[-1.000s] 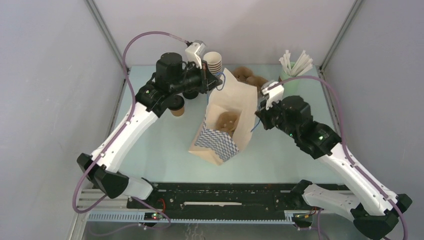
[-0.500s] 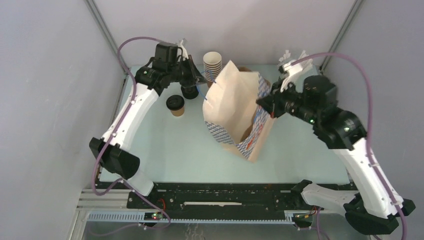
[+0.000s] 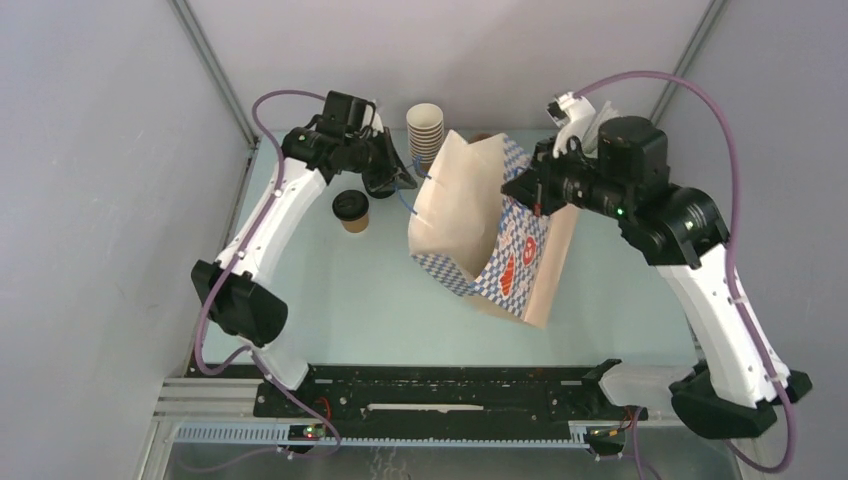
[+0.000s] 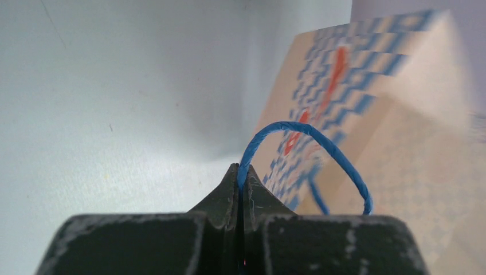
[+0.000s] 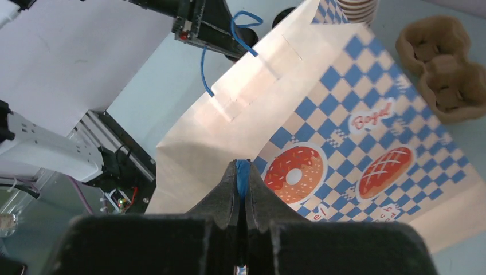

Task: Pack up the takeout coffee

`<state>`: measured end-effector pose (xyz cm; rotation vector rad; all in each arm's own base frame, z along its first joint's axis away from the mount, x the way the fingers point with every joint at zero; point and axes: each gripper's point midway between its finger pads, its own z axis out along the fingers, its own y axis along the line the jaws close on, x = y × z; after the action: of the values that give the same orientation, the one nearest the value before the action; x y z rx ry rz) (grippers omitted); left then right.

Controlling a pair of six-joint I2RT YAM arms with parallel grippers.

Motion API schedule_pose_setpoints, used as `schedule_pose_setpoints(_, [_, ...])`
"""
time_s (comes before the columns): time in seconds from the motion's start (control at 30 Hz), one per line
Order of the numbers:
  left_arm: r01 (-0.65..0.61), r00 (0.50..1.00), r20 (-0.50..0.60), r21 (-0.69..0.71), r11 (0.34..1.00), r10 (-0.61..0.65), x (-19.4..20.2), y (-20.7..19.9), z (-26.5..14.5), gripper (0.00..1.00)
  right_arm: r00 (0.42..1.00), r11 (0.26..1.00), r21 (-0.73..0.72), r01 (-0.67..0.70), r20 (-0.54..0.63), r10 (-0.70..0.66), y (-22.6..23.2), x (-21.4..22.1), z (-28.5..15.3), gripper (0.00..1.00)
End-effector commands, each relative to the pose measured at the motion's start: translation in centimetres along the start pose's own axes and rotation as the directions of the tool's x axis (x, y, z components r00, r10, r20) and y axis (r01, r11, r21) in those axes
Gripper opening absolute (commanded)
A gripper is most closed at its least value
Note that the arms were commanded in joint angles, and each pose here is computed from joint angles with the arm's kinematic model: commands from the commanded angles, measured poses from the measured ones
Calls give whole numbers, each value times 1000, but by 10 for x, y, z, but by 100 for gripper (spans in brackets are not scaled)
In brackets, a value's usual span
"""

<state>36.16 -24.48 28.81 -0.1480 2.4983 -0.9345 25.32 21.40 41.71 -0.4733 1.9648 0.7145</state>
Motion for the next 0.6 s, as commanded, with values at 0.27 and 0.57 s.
schedule_pose_setpoints(0.27, [-171, 957, 257, 116, 978, 136, -34, -47, -64, 0, 996, 996, 55, -65, -65, 69, -37, 56, 7, 0])
schedule_pose_setpoints(0.57, [-416, 849, 430, 186, 890, 307, -36, -82, -90, 0, 986, 985, -53, 164, -10, -165, -18, 107, 23, 0])
